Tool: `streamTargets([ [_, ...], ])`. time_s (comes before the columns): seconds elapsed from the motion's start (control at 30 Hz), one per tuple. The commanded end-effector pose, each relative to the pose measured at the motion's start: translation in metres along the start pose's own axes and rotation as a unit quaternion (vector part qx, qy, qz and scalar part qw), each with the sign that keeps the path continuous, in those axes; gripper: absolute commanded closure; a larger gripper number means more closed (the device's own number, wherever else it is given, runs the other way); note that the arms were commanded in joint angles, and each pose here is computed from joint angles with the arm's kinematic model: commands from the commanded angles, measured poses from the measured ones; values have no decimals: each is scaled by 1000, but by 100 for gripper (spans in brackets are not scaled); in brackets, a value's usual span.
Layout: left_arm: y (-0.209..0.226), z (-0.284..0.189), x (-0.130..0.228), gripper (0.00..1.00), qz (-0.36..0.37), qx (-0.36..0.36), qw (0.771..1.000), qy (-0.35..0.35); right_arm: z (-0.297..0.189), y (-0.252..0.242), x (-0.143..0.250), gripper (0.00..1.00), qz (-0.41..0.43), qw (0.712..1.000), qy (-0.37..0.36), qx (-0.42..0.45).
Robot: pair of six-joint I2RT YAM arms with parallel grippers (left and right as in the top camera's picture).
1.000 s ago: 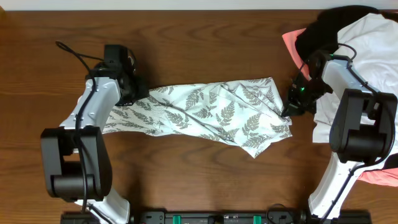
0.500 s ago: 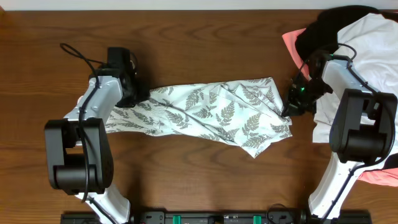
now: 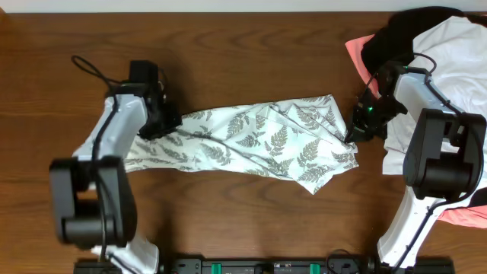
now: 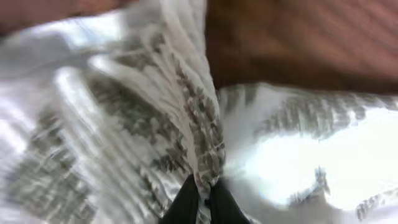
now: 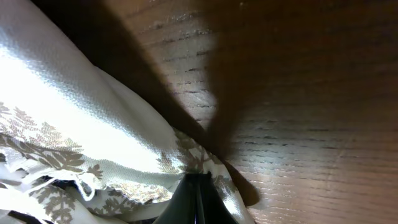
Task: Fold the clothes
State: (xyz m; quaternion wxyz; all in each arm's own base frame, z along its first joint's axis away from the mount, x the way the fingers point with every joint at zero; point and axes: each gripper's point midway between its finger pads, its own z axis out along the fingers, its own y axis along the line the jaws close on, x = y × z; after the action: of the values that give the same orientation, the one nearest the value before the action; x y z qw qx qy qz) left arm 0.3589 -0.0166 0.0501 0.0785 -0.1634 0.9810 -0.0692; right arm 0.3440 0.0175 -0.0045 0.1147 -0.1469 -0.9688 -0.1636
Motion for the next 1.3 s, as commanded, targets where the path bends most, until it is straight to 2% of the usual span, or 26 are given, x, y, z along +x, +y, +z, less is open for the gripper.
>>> streamTargets([
  [0.0,10,-50,1,94,-13,-28,998,-49,16,-33,-1,98,7,997,12,69],
  [0.2,32,-88,54,94,-96,-70,993,1,16,-33,-3,98,5,998,7,69],
  [0.4,44,-86,75,94,-139,-102,985,30,16,-33,-3,98,6,998,8,69],
  [0.43,45,-85,76,85,-140,-103,984,32,16,-33,-3,98,6,998,9,69],
  [0.47,45,-85,77,77,-141,-104,984,33,16,-33,-2,98,6,998,9,69],
  [0.77,45,-84,70,76,-140,-101,985,19,16,-33,-2,98,6,998,9,69],
  [1.07,60,-87,59,75,-146,-144,979,-15,16,-33,-2,98,2,998,9,69],
  [1.27,56,-72,47,74,-145,-131,980,-29,16,-33,-2,98,2,998,9,69],
])
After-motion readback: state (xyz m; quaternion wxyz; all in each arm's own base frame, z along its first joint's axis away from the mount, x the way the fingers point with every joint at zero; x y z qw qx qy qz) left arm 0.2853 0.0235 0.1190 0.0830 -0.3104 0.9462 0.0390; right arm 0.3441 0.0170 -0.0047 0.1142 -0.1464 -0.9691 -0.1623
